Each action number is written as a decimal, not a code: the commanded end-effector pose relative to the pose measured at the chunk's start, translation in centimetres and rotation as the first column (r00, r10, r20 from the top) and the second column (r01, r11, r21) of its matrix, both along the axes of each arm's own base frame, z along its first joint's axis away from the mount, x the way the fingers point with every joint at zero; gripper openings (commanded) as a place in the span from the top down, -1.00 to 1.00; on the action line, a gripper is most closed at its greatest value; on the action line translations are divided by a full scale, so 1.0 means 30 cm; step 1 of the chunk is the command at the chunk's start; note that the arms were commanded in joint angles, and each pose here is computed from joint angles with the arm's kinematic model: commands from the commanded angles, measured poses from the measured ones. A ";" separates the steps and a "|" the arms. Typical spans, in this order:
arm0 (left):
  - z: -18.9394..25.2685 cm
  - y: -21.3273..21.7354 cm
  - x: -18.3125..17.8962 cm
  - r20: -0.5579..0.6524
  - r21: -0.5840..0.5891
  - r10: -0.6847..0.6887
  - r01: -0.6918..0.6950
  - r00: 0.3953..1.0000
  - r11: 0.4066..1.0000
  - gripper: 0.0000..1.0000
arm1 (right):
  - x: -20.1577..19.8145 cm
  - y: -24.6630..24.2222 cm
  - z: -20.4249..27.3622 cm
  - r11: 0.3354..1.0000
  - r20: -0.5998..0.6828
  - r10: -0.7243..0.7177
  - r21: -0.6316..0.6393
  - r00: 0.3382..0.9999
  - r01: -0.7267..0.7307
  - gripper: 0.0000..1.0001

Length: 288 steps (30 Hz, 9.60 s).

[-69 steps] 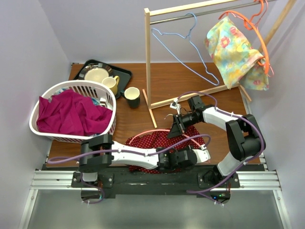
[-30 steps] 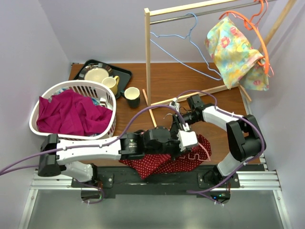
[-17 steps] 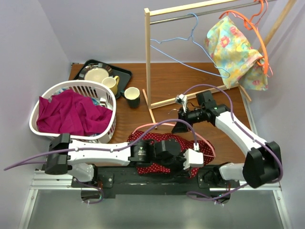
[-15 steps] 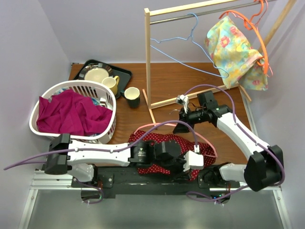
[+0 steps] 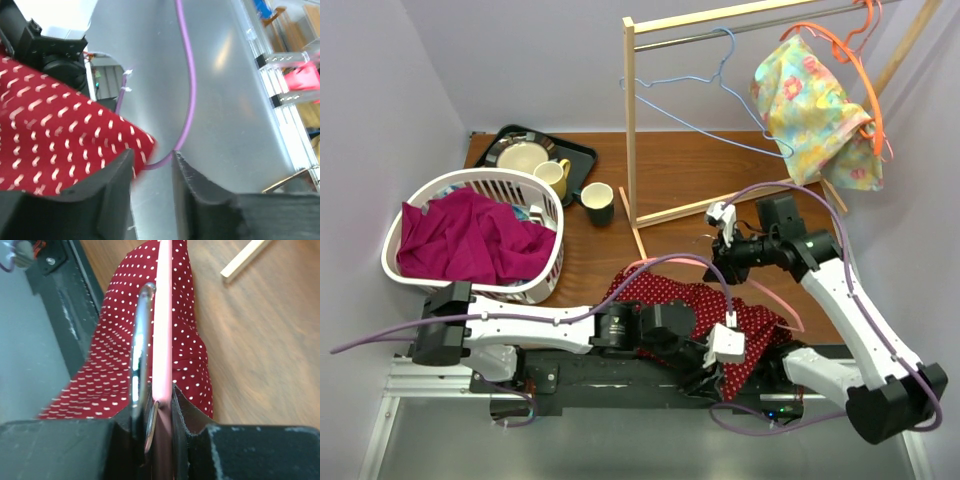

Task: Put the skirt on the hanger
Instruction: Place skirt on hanger, then pass the hanger from the right arm to the left, then pass the hanger from the left arm to the right, then hang the hanger with skirt onto the clothesline

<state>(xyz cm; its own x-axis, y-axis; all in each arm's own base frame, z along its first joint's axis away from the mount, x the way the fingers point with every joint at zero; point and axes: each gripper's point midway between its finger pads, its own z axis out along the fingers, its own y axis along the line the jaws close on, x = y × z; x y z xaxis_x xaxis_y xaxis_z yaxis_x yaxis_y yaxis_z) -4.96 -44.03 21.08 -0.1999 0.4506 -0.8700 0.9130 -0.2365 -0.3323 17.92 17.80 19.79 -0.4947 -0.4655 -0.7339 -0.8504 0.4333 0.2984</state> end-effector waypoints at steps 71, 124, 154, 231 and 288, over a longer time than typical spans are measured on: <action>0.166 -0.363 0.065 0.170 -0.202 0.036 -0.001 0.985 0.979 1.00 | 0.313 -0.431 0.473 0.649 0.400 -0.713 0.066 0.575 0.758 1.00; 0.316 0.296 0.715 0.579 -0.174 0.318 -0.267 0.751 0.948 -0.83 | -0.174 0.018 0.322 0.865 0.375 0.462 0.007 0.803 -0.501 1.00; 0.416 0.572 0.590 0.375 -0.377 0.565 -0.435 0.735 0.817 1.00 | -0.223 0.028 0.206 0.814 0.222 0.549 0.076 0.806 -0.576 -0.13; 0.135 0.657 0.652 0.401 -0.405 0.677 -0.543 0.617 0.735 -0.65 | 0.161 -0.731 0.384 0.627 0.530 -0.699 0.130 0.480 0.768 1.00; 0.080 0.661 0.708 0.423 -0.350 0.689 -0.596 0.588 0.723 -0.67 | 0.912 -0.687 0.883 0.617 0.456 -0.776 0.406 0.436 0.674 1.00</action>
<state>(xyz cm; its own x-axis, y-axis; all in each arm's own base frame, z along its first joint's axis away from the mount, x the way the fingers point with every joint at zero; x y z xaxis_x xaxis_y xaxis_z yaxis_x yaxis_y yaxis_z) 15.71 -24.05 22.61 0.0580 0.2585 -0.9643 0.8712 0.4586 0.1753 44.71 -2.69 40.99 -0.2703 0.0349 -0.9622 -0.2569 0.9605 0.1070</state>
